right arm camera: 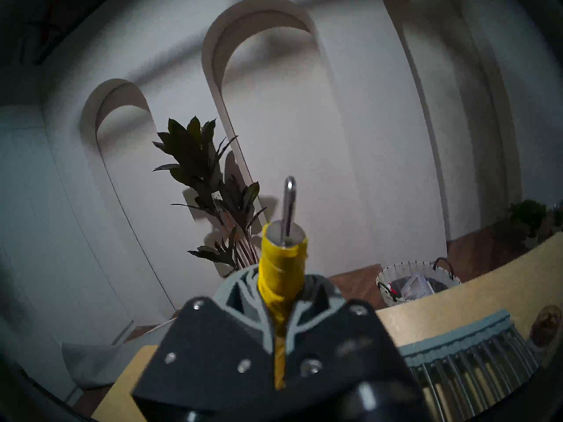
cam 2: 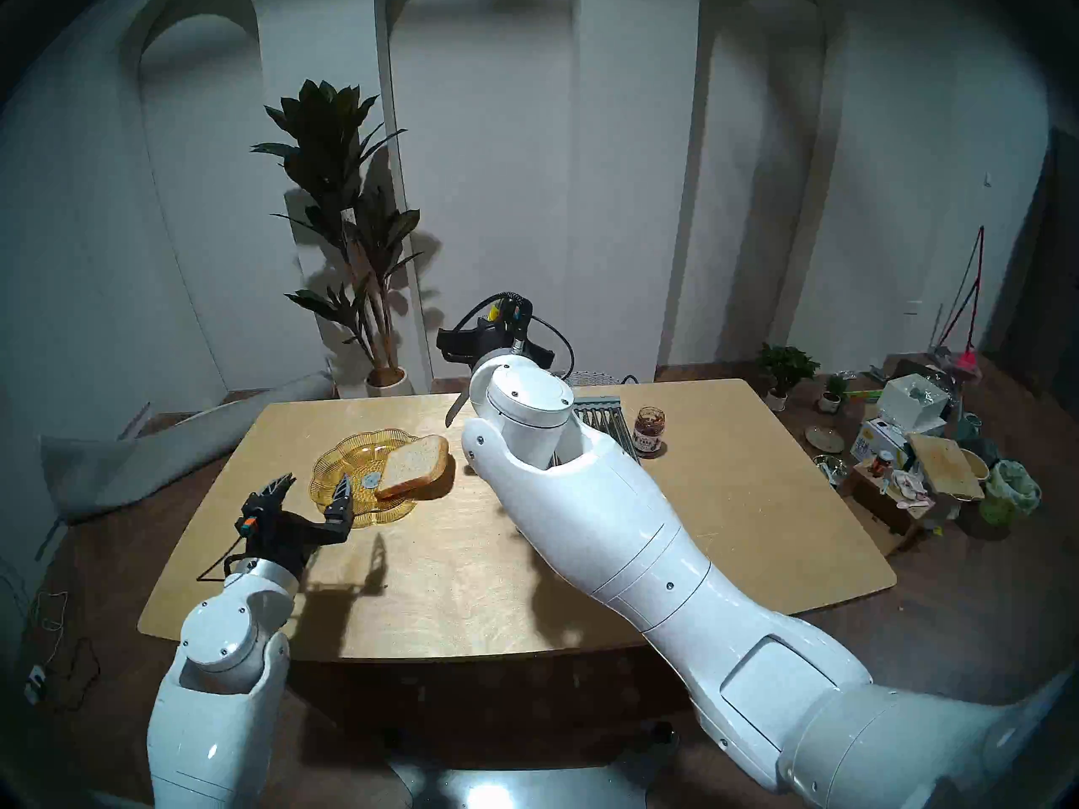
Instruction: Spread jam over the slice of bread with the knife
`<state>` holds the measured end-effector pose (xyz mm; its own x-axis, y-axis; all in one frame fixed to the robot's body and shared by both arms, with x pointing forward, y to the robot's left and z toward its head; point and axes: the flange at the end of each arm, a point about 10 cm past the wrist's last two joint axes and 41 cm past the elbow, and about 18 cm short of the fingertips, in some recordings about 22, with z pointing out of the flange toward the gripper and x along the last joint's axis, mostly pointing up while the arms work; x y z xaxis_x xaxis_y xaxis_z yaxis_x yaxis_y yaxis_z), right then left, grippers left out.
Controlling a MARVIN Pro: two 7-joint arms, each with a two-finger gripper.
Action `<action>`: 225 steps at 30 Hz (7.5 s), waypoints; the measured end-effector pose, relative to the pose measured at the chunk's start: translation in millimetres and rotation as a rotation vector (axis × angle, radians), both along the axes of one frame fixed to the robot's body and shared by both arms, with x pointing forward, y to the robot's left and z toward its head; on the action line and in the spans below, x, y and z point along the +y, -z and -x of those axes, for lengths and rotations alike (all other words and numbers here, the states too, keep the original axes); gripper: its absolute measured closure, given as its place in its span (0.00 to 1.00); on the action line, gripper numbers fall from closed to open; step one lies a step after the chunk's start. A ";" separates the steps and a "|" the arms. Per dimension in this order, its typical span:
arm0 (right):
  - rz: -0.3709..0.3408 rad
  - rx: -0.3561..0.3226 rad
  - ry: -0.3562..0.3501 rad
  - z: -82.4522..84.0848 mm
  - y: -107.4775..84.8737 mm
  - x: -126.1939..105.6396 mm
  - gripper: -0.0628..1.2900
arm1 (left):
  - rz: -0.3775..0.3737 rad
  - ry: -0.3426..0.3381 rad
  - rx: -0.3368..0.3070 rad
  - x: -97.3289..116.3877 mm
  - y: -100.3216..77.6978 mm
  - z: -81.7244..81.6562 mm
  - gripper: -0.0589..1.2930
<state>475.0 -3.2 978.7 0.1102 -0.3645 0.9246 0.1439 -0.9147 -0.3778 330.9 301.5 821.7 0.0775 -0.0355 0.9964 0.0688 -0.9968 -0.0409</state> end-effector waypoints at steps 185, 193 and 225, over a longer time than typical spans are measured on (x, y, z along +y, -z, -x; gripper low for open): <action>-0.445 0.128 0.043 -49.7 156.6 34.1 0.94 | 0.673 0.030 0.586 79.9 32.5 -130.1 0.98; -0.401 0.134 0.060 -50.1 144.5 40.9 0.94 | 0.689 0.023 0.577 81.3 33.2 -129.4 0.98; -0.166 0.257 0.249 -46.3 105.0 76.7 0.94 | 0.732 -0.026 0.558 79.4 33.4 -126.4 0.98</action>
